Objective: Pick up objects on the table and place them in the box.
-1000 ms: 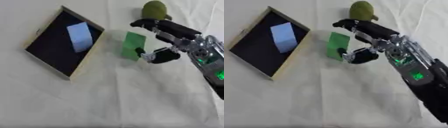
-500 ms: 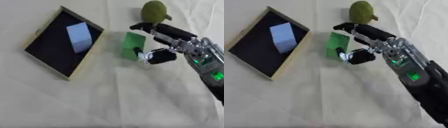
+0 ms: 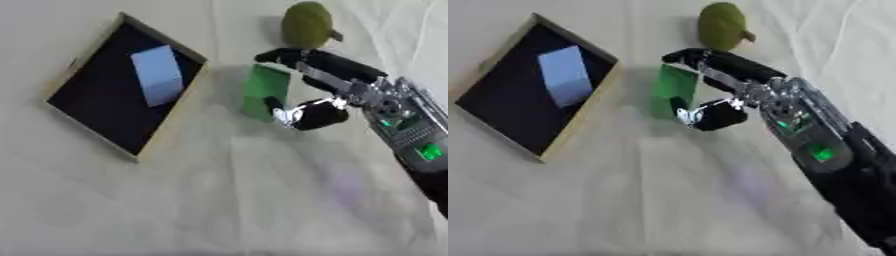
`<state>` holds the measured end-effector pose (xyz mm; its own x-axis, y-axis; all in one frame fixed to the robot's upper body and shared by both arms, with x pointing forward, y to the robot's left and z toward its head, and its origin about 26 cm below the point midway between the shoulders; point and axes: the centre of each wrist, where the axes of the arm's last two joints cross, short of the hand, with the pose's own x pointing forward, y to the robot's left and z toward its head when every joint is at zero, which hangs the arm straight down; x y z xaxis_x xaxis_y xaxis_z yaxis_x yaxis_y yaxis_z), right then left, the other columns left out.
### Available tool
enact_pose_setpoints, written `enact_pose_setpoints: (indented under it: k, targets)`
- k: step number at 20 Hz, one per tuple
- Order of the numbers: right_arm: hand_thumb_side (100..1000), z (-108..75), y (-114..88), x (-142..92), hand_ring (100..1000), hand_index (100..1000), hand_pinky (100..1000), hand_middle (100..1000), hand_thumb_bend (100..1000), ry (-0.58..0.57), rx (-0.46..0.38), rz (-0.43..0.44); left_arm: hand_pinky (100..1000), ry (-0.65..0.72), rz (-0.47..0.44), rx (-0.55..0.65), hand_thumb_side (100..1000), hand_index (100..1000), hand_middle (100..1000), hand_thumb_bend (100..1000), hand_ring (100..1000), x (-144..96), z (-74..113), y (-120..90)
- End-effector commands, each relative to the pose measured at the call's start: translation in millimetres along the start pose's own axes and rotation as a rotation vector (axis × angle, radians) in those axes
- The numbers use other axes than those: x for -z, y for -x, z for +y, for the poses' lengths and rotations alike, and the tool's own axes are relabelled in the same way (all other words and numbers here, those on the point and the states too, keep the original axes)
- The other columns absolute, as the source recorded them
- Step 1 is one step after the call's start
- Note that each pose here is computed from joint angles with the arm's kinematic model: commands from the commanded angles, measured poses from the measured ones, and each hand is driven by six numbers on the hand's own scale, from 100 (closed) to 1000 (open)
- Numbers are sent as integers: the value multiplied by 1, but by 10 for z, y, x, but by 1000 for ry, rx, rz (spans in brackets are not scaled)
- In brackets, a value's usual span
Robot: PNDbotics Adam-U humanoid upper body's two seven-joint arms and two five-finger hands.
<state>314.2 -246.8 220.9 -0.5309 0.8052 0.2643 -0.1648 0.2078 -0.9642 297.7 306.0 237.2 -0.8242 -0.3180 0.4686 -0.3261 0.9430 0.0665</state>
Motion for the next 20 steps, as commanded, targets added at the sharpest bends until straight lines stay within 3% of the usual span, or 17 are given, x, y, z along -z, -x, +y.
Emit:
enact_pose_setpoints:
  k: [1,7,11,16,20]
  targets:
    - [351,-49,19,-9,1000,1000,960,943,100,-1,-13,7,757,2,-31,2,765,809,774,283,792,71,30,-62]
    - [306,-35,45,-1,1000,1000,959,942,141,-3,-17,18,757,4,-31,3,767,809,774,280,792,73,27,-63]
    - [337,10,71,17,1000,1000,958,940,121,-38,-7,19,757,6,-32,0,767,809,775,280,793,78,23,-65]
    - [454,75,118,29,1000,1000,952,904,100,-79,19,23,757,6,-35,-1,766,809,775,278,793,86,22,-68]
    - [431,13,49,-34,1000,1000,956,920,100,-21,-1,-5,757,7,-32,1,770,809,776,276,794,79,23,-65]
